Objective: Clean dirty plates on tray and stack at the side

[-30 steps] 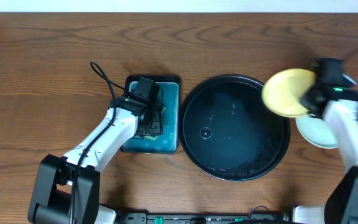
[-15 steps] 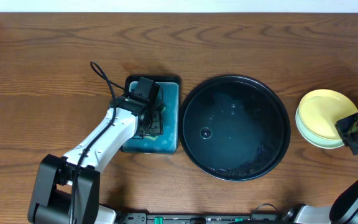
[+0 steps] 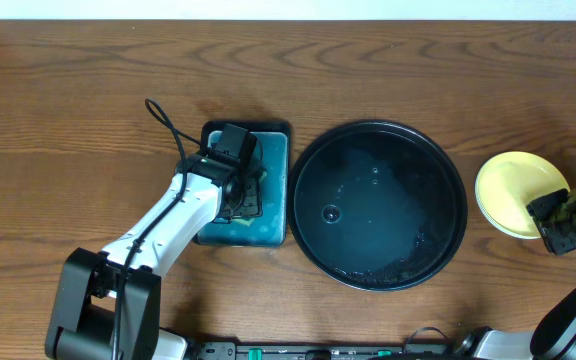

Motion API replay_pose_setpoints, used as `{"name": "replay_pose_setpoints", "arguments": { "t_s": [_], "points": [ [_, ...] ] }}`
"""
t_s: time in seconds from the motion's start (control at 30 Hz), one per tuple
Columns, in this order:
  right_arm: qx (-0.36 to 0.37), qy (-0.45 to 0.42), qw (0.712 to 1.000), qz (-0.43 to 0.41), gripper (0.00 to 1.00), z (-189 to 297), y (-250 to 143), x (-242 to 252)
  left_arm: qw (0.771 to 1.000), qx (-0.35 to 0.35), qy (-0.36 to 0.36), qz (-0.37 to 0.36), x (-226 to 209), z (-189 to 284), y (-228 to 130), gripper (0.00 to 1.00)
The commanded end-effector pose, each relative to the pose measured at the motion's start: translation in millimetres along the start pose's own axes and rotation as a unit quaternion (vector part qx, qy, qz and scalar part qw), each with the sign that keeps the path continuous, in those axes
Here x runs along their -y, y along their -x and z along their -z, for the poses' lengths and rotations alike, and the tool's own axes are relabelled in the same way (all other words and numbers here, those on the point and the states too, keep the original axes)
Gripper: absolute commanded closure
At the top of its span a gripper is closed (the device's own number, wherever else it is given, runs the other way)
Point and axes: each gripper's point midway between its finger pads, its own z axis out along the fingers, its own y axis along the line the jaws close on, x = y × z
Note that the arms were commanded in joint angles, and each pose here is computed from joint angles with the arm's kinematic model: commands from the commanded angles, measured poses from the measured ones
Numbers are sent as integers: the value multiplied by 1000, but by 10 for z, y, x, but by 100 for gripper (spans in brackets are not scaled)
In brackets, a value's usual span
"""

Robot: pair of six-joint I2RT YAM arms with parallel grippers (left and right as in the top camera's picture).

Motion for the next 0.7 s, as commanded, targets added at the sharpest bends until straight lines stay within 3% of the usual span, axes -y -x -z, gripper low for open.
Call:
{"name": "replay_pose_setpoints", "arguments": {
  "t_s": [0.0,0.13,0.3,0.67],
  "points": [
    [-19,39,999,15,46,7,-76,-143,1000,3,5,6,-27,8,14,31],
    [-55,129,986,87,40,70,-242,-483,1000,3,5,6,-27,8,14,31],
    [-88,236,947,199,35,228,-560,-924,1000,5,5,6,-24,18,26,28],
    [-67,212,884,411,27,254,-1266,-1345,998,64,-20,-2,42,476,308,22]
  ]
}}
